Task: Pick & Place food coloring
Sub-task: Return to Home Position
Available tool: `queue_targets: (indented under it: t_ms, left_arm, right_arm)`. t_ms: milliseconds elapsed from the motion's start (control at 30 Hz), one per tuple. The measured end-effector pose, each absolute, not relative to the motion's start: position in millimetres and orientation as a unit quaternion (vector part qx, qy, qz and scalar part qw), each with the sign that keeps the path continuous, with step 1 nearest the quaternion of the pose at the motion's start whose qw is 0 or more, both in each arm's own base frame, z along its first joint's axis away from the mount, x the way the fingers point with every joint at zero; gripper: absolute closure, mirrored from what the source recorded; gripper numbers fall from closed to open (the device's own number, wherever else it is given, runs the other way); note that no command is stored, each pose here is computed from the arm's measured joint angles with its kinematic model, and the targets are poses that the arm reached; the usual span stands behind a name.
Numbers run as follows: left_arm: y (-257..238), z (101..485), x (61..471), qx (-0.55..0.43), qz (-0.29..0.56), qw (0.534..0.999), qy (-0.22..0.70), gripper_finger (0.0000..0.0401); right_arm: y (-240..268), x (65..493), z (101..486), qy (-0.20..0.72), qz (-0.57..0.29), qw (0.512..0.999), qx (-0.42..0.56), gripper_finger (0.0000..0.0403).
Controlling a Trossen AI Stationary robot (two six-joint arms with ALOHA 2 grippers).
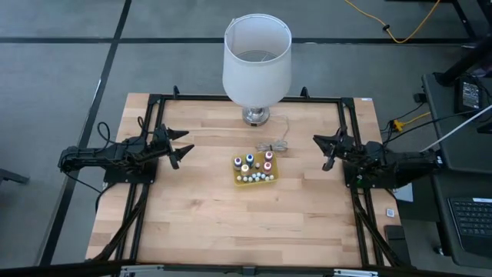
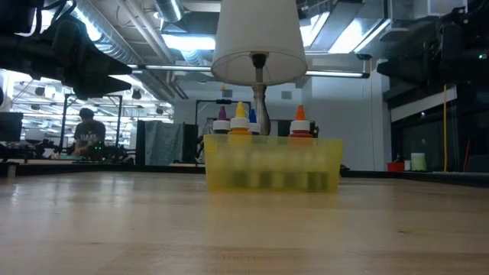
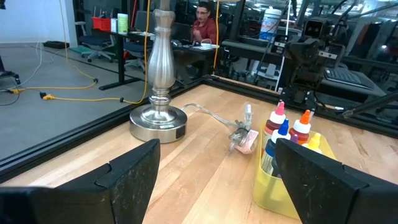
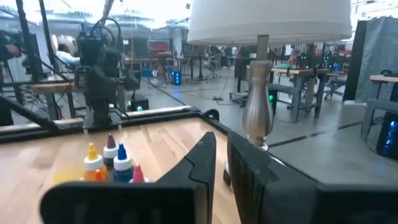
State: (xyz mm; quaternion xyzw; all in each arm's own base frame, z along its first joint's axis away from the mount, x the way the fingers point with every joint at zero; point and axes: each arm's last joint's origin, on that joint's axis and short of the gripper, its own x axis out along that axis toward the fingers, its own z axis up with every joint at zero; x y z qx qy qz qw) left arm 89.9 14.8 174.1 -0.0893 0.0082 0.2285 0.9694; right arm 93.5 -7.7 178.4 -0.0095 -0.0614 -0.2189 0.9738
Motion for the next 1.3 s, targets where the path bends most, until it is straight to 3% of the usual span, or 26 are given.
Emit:
queue_targets:
  t_ms: [1300]
  left_arm:
    - [14.9,174.1,89.9,-0.089,0.228,0.969,0.008,0.0089]
  right_arm:
    - [-7.7,93.7,177.7,-0.057,-0.218,0.974,-0.011,0.0357]
